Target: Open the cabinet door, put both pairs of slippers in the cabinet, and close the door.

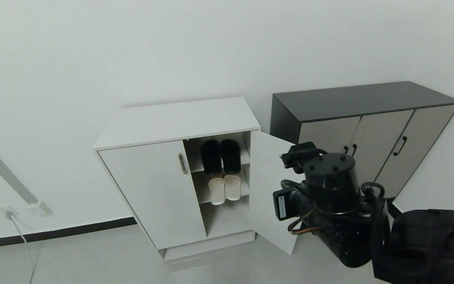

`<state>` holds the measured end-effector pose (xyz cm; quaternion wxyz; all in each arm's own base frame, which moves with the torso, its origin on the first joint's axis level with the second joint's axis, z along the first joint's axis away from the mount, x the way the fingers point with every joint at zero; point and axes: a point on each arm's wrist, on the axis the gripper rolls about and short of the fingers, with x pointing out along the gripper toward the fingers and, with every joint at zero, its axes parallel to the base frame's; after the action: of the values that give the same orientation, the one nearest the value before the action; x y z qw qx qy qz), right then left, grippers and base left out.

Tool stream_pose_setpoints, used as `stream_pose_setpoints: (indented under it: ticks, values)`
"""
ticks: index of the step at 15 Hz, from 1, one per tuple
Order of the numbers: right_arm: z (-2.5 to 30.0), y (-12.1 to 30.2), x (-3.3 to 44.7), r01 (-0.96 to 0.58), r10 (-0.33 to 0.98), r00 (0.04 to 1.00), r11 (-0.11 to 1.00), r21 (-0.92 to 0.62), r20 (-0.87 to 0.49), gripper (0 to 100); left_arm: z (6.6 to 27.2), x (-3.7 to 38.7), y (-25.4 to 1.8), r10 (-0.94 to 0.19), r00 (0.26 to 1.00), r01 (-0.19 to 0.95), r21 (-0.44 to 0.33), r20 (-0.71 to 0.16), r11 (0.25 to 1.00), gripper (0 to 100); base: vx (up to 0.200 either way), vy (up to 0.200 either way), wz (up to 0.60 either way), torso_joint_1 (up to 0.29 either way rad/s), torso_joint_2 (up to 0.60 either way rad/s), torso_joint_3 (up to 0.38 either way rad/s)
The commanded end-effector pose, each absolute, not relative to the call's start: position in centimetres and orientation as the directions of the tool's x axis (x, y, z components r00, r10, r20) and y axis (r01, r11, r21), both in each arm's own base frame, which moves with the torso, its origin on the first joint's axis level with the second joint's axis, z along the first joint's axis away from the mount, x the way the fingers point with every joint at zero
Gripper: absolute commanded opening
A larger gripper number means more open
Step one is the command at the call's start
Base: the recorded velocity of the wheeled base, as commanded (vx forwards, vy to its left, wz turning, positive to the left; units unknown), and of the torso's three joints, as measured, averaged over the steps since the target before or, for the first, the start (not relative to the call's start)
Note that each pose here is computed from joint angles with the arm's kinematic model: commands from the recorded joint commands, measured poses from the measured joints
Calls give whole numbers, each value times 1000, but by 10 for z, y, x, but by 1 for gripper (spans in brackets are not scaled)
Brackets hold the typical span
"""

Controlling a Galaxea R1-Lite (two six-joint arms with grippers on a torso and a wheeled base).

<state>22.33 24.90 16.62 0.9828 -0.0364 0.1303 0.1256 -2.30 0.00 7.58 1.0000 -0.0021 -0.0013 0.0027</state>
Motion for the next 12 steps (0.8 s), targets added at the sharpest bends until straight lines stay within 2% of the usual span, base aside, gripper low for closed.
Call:
stream_pose_setpoints:
  ticks: [1, 4, 8, 12]
  values:
    - [168, 242, 254, -189, 176, 951, 982, -29, -254, 0, 75, -23, 0, 6, 1000, -6, -5, 0, 1000, 0, 0, 0, 0, 0, 0, 0]
    - [180, 220, 317, -128, 123, 962, 992, -3, -245, 0, 75, -23, 0, 6, 1000, -6, -6, 0, 1000, 0, 0, 0, 0, 0, 0, 0]
    - [185, 204, 372, -56, 58, 968, 998, 14, -244, 0, 75, -23, 0, 6, 1000, -6, -6, 0, 1000, 0, 0, 0, 0, 0, 0, 0]
    - [166, 187, 407, -23, 32, 963, 999, 35, -269, 0, 76, -23, 0, 8, 1000, -8, -8, 2, 1000, 0, 0, 0, 0, 0, 0, 0]
